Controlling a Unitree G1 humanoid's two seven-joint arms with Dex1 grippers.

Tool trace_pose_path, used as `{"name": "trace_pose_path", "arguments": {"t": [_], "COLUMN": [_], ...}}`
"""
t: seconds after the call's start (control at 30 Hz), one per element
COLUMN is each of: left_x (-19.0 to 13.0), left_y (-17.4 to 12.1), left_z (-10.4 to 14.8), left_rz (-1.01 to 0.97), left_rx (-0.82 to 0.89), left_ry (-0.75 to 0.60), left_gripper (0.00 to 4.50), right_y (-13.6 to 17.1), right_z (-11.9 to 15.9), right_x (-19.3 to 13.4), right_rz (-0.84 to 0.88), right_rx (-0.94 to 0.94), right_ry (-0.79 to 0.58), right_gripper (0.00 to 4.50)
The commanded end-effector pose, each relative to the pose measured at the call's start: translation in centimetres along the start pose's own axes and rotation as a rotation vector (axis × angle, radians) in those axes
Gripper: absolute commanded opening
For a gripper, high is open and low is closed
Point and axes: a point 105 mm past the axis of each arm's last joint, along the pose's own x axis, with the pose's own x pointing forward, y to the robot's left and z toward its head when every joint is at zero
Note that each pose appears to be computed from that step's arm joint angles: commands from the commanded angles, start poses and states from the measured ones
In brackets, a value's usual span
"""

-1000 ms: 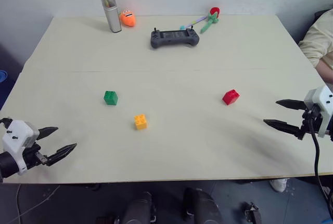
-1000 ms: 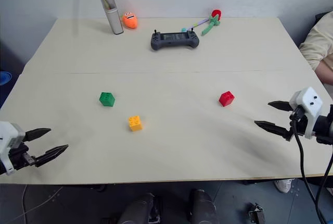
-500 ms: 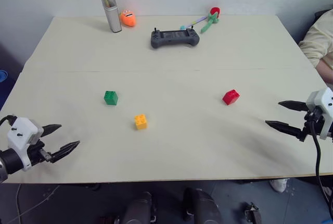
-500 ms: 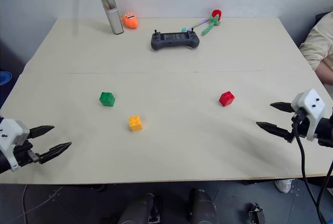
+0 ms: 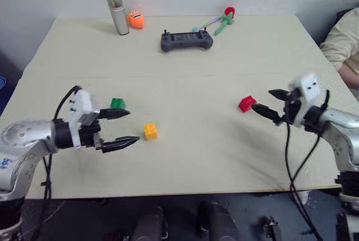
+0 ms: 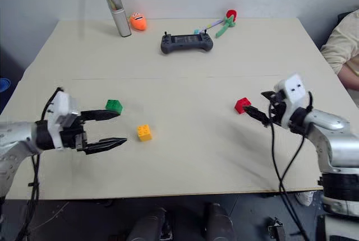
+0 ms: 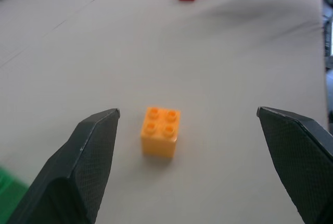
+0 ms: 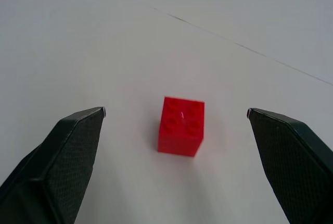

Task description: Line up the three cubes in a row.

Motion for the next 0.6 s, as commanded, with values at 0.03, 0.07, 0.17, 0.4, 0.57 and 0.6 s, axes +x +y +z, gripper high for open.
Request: {"name": "trace_pose_path", "arguments": {"t": [0.03, 0.07, 0.17, 0.4, 0.57, 0.6], "left_x": [1.5, 1.9, 2.6, 3.2, 3.4, 3.4], "left_y": [-1.0, -1.0, -1.2, -1.1, -1.0, -1.0], "left_z": [2.1, 2.6, 3.4, 4.0, 4.1, 4.1], "left_rz": [-0.105, -0.119, -0.153, -0.172, -0.172, -0.173], "left_rx": [0.046, 0.051, 0.078, 0.114, 0.122, 0.122], "left_ry": [-0.043, -0.056, -0.074, -0.088, -0.091, -0.09], "left_gripper": [4.45, 4.45, 4.45, 4.45, 4.5, 4.5], "right_y": [-0.4, -0.4, -0.4, -0.9, -0.7, -0.5], "right_z": [0.5, 0.3, -0.6, -2.6, -3.5, -3.5], "right_x": [1.4, 1.8, 2.9, 4.4, 4.8, 4.9], "right_rz": [-0.074, -0.081, -0.104, -0.144, -0.12, -0.108], "right_rx": [0.012, 0.026, 0.059, 0.097, 0.086, 0.083], "right_ry": [-0.01, -0.008, 0.013, 0.05, 0.068, 0.063], "right_gripper": [4.5, 4.5, 4.5, 4.5, 3.65, 3.28]}}
